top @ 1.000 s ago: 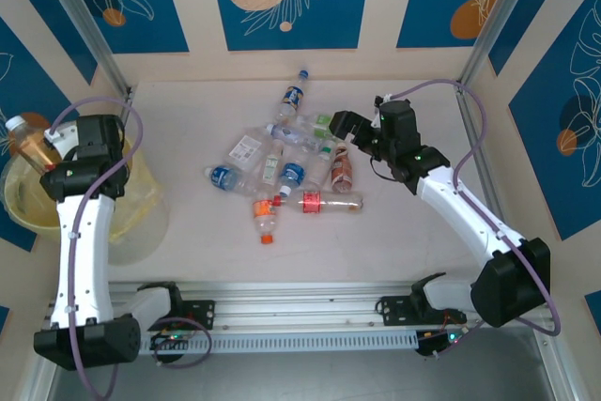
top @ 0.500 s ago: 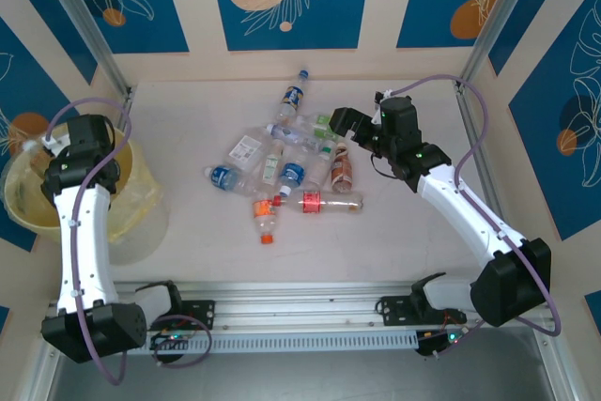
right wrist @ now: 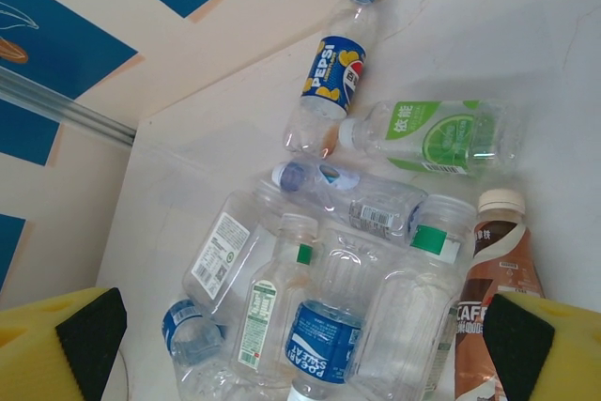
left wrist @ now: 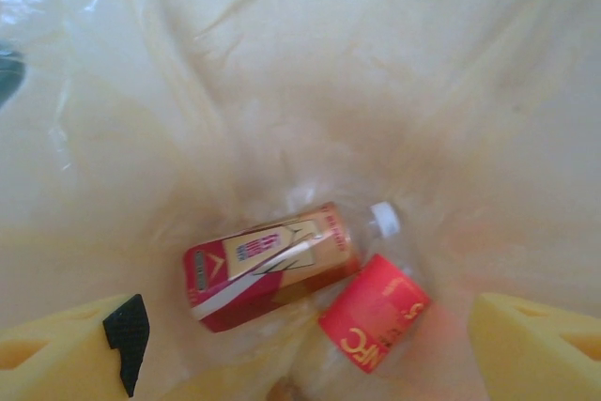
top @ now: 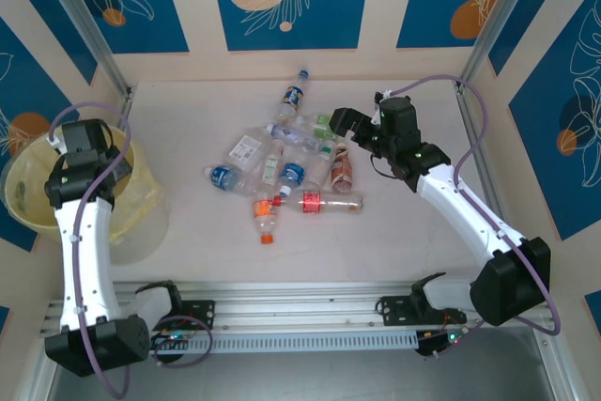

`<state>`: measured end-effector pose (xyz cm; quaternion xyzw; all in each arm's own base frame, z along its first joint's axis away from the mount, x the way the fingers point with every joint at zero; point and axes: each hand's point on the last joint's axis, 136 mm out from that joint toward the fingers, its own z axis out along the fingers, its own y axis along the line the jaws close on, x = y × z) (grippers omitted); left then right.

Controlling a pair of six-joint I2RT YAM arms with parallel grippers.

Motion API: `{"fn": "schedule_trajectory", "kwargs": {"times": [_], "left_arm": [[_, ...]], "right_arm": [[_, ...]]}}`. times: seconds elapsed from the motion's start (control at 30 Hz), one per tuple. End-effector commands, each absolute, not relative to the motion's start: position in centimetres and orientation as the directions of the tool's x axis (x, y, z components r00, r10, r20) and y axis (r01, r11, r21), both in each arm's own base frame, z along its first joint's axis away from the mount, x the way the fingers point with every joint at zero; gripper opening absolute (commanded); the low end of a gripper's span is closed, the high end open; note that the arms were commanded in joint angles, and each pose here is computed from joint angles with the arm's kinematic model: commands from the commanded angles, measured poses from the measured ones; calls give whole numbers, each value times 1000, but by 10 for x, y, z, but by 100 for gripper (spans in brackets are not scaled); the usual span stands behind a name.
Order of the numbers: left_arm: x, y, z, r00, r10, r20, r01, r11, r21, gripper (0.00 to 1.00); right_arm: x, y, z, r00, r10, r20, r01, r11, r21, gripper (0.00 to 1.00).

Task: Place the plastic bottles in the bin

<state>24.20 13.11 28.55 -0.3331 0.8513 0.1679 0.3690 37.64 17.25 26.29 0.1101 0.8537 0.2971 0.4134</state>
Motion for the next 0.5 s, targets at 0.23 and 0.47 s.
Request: {"fn": "schedule_trajectory", "kwargs": {"times": [0.23, 0.47], "left_arm": [[275, 96, 318, -355, -469, -809, -522, 817, -245, 97], [268, 91, 339, -278, -458, -844, -488, 824, -286, 100]], "right_arm": [[382, 164, 232, -673, 437, -596, 64, 838, 542, 100], [377, 156, 207, -705, 408, -580, 102, 868, 486, 100]]}}
